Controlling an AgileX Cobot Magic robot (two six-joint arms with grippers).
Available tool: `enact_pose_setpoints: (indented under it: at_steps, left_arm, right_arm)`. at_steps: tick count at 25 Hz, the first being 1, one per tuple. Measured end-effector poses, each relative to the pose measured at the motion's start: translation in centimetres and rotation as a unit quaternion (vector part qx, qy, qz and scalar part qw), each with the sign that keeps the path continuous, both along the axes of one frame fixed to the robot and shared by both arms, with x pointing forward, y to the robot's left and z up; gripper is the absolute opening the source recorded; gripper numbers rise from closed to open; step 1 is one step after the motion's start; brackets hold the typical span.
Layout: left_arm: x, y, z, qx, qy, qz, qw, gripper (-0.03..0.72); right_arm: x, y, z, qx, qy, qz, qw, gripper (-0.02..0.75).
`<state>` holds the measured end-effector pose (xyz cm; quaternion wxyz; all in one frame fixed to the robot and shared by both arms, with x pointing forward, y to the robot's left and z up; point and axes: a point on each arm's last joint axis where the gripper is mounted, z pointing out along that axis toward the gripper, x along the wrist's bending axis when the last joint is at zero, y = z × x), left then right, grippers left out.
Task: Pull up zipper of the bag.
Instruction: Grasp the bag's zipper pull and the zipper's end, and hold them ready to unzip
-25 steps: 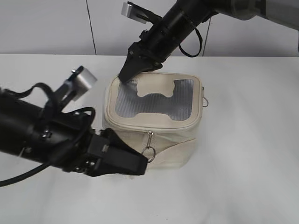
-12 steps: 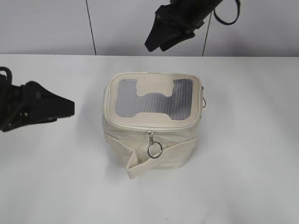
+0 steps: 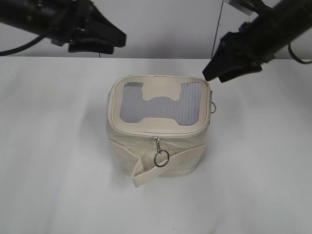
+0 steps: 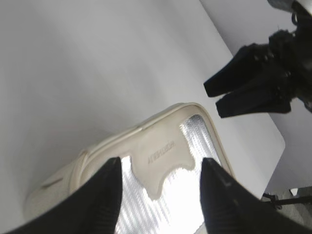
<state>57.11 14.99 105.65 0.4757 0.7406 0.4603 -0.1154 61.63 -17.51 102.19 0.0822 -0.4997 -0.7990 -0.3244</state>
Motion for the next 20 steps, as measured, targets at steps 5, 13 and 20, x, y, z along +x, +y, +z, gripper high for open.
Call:
enact_pose_setpoints:
  at_steps: [5,13,20]
  left_arm:
    - [2.4,-6.1,-0.9,0.028,-0.012,-0.095,0.995,0.386]
    - [4.9,-11.7,-2.2,0.085,-0.045,-0.215,0.972,0.386]
    - [4.1,-15.3,-3.1,0.13,-0.076,-0.276,0.949,0.386]
  right_arm:
    - [-4.7,-2.1,-1.7,0.005,-0.026,-0.03,0.999,0.431]
    - [-7.8,-2.7,-4.7,-0.003,0.0,-0.036,0.999,0.432]
    - [-8.8,-3.0,-6.5,-0.003,0.008,-0.06,0.998,0.432]
